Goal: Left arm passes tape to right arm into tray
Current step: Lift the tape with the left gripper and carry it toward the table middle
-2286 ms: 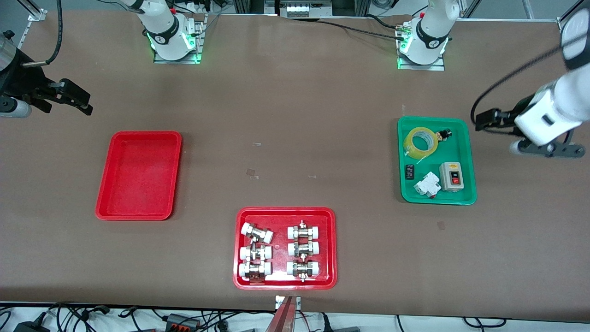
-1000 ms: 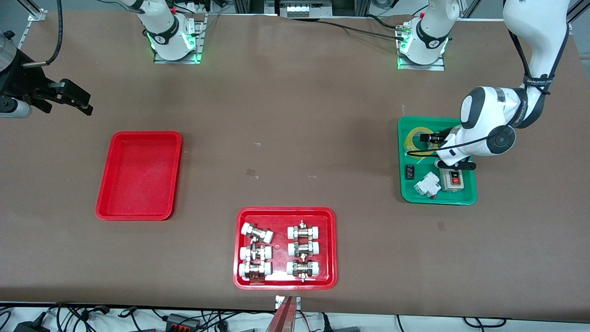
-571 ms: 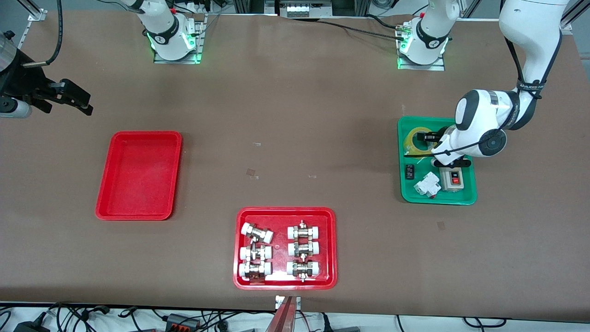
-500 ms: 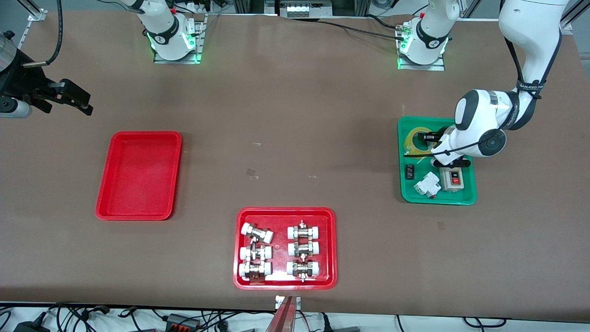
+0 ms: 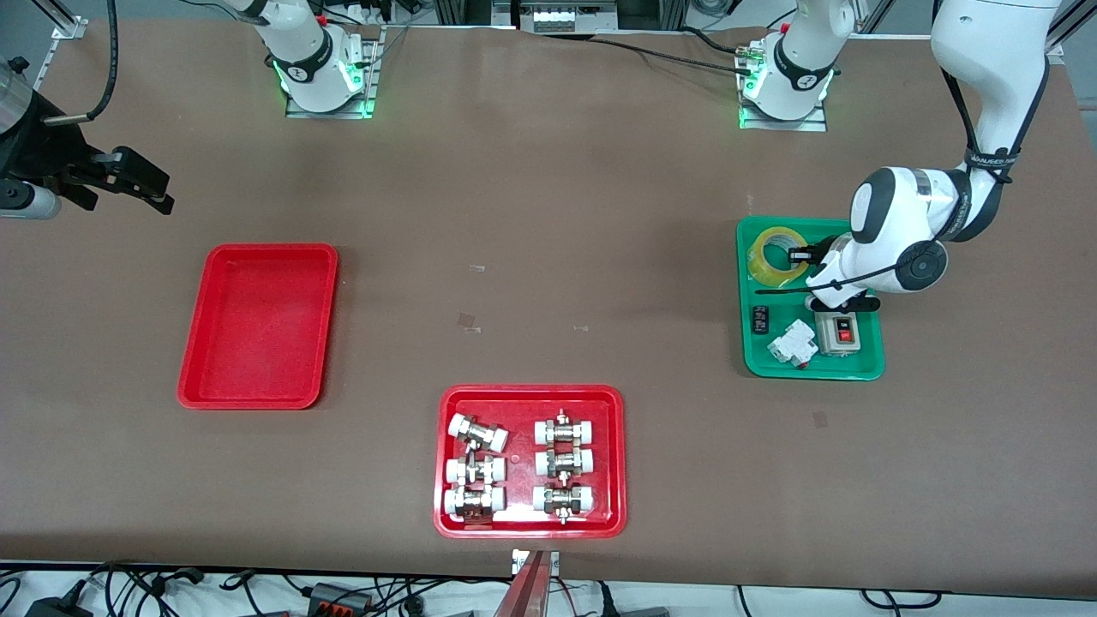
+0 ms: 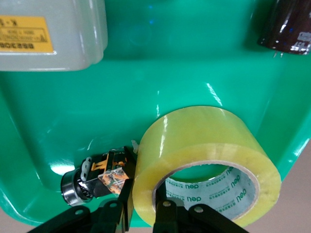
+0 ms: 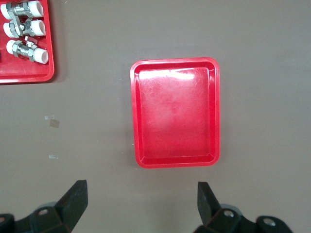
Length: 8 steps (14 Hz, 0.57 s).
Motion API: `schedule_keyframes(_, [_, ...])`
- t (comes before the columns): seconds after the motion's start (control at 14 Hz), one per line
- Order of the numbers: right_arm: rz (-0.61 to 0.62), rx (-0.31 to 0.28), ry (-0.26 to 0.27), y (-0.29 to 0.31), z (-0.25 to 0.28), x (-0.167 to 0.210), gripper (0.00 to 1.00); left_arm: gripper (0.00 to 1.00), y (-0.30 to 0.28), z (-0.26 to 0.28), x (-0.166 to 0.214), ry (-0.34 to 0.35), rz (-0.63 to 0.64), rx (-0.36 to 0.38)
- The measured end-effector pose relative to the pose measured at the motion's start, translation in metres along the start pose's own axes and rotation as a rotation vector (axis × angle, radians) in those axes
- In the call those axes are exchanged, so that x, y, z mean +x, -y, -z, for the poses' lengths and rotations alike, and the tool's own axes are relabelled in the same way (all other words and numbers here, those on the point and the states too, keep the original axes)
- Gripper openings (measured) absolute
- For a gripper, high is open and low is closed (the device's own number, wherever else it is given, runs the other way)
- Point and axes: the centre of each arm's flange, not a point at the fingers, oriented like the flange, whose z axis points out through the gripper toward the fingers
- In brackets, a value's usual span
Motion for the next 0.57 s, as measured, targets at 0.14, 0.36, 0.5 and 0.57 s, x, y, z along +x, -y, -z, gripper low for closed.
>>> schedule_keyframes(0.14, [0.000,0.000,0.000,0.000,0.000,0.000,1.00,0.22,-0.007,0.027,0.002,0.036,-0.023,0.009])
schedule_keyframes(0.36, [0.001,0.000,-0.001,0.001,0.000,0.000,1.00,0.22,-0.013,0.093,0.004,0.062,-0.036,0.018])
schedule_keyframes(0.5, [0.004,0.000,-0.002,0.002,0.001,0.000,1.00,0.22,-0.022,0.151,-0.003,0.053,-0.054,0.019])
schedule_keyframes(0.57, [0.005,0.000,-0.003,0.003,0.001,0.000,1.00,0.22,-0.036,0.188,-0.011,0.042,-0.080,0.021])
